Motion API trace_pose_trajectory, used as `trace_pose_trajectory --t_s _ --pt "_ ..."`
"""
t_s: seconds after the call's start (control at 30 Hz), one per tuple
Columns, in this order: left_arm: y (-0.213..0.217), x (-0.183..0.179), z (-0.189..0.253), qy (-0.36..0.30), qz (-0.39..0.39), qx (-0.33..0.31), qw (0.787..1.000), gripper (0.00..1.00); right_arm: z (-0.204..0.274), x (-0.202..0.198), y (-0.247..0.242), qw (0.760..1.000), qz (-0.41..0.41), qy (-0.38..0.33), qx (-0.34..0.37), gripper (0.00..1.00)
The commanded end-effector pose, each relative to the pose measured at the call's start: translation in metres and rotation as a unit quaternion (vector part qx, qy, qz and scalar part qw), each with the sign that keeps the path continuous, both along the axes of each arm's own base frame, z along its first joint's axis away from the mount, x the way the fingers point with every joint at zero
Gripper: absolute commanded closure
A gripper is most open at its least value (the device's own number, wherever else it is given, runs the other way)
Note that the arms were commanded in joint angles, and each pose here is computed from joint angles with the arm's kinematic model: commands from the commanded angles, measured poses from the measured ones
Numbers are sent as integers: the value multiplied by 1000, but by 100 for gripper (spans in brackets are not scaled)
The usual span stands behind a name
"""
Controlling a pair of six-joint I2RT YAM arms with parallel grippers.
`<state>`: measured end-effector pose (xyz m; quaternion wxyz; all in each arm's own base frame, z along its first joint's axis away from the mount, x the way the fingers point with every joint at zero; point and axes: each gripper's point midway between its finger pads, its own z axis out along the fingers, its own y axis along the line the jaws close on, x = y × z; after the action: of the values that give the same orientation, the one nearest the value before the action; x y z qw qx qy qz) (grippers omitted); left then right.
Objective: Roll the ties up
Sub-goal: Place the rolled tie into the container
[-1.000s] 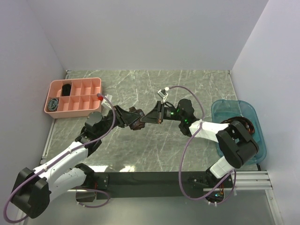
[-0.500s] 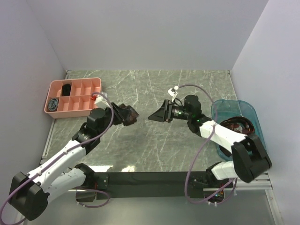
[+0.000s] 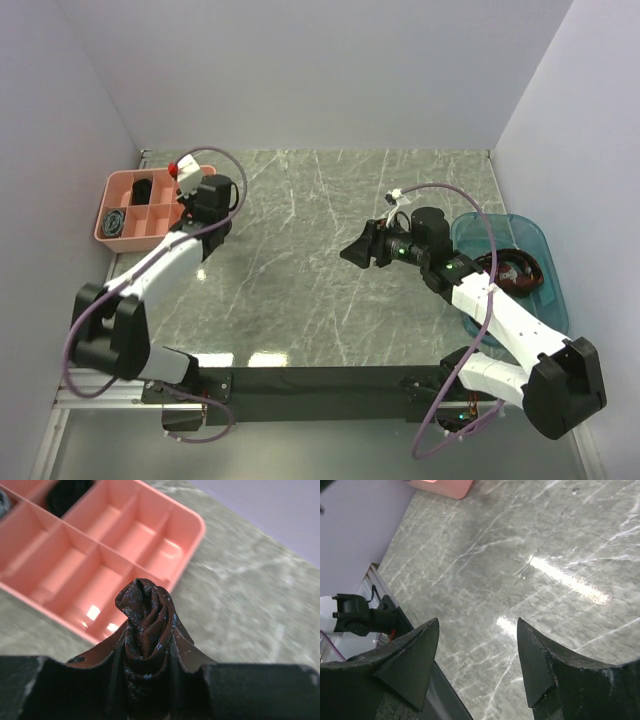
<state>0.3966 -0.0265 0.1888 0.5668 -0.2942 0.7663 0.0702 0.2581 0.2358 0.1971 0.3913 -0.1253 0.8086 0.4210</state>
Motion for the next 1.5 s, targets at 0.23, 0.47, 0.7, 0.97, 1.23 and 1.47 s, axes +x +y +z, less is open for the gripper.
trace_pose_trajectory --t_s 0.23,0.47,0.7,0.97,1.23,1.47 --pt "71 29 27 17 88 126 988 99 2 0 -8 1000 5 -19 -2 30" --pt "95 36 16 36 60 176 982 99 4 -1 -6 1000 15 -19 13 31" --pt "105 45 5 21 16 192 981 99 6 -4 -7 999 21 -27 23 31" --pt "98 57 -17 21 -66 161 984 99 6 -7 -7 999 28 -25 33 32" --pt "103 63 -51 55 -81 136 986 99 6 -8 -11 999 25 -28 34 32" --pt "91 65 -55 54 -115 126 984 99 4 -7 -11 999 27 -23 38 32"
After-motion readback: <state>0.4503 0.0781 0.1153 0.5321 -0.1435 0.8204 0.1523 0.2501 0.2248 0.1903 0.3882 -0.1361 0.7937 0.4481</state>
